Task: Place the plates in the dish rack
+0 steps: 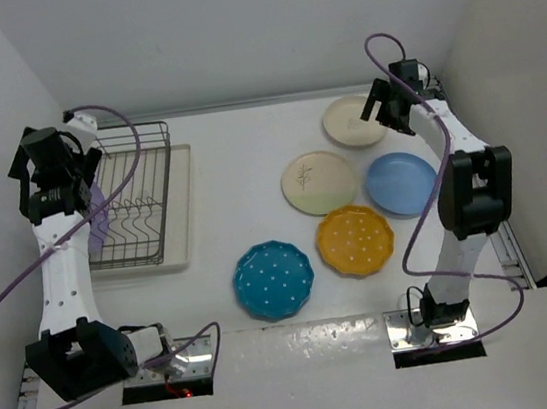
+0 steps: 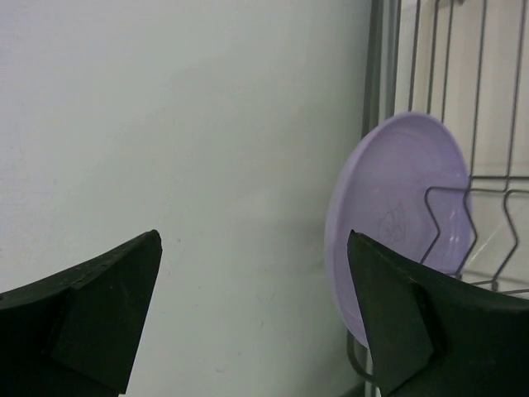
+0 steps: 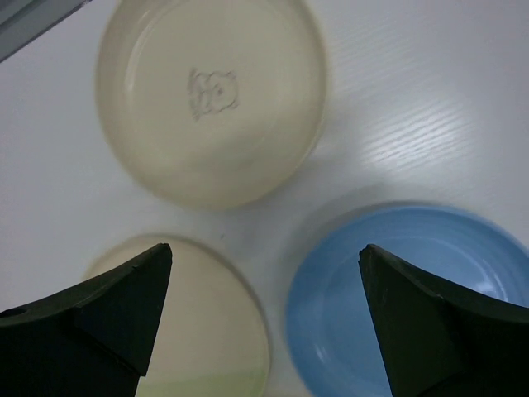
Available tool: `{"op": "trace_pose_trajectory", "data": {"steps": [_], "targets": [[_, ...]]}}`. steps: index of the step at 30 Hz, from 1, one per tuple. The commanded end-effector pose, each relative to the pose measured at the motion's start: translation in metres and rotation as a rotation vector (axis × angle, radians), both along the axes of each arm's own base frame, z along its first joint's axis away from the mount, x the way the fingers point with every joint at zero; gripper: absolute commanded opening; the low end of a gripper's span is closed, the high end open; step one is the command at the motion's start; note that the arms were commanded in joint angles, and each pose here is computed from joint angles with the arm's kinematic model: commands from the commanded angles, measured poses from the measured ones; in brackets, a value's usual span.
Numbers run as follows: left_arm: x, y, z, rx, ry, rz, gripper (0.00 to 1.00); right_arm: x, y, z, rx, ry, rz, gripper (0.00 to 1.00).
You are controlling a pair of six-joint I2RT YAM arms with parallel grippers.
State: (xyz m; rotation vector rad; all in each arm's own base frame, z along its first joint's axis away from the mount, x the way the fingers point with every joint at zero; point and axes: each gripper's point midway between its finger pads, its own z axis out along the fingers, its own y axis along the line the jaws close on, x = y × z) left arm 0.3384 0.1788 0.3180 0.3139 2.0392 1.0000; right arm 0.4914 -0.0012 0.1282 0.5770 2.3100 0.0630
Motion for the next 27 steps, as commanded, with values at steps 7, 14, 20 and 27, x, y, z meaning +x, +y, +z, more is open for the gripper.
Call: {"op": "trace_pose_trajectory", "data": {"steps": [7, 14, 20, 27], "targets": [[0.013, -0.037, 0.047, -0.28, -0.16, -0.068, 0.99, 0.059, -0.061, -0.074, 0.029, 0.1, -0.207, 0.86], [0.037, -0.101, 0.051, -0.499, -0.137, -0.323, 0.99, 0.094, -0.062, -0.114, 0.056, 0.06, -0.189, 0.74], [0.052, -0.13, 0.016, -0.551, -0.016, -0.365, 0.86, 0.115, -0.059, -0.115, 0.081, -0.027, -0.161, 0.22], [0.063, -0.199, -0.023, -0.66, 0.143, -0.5, 0.86, 0.133, -0.043, -0.025, -0.001, -0.269, 0.015, 0.0]]}}
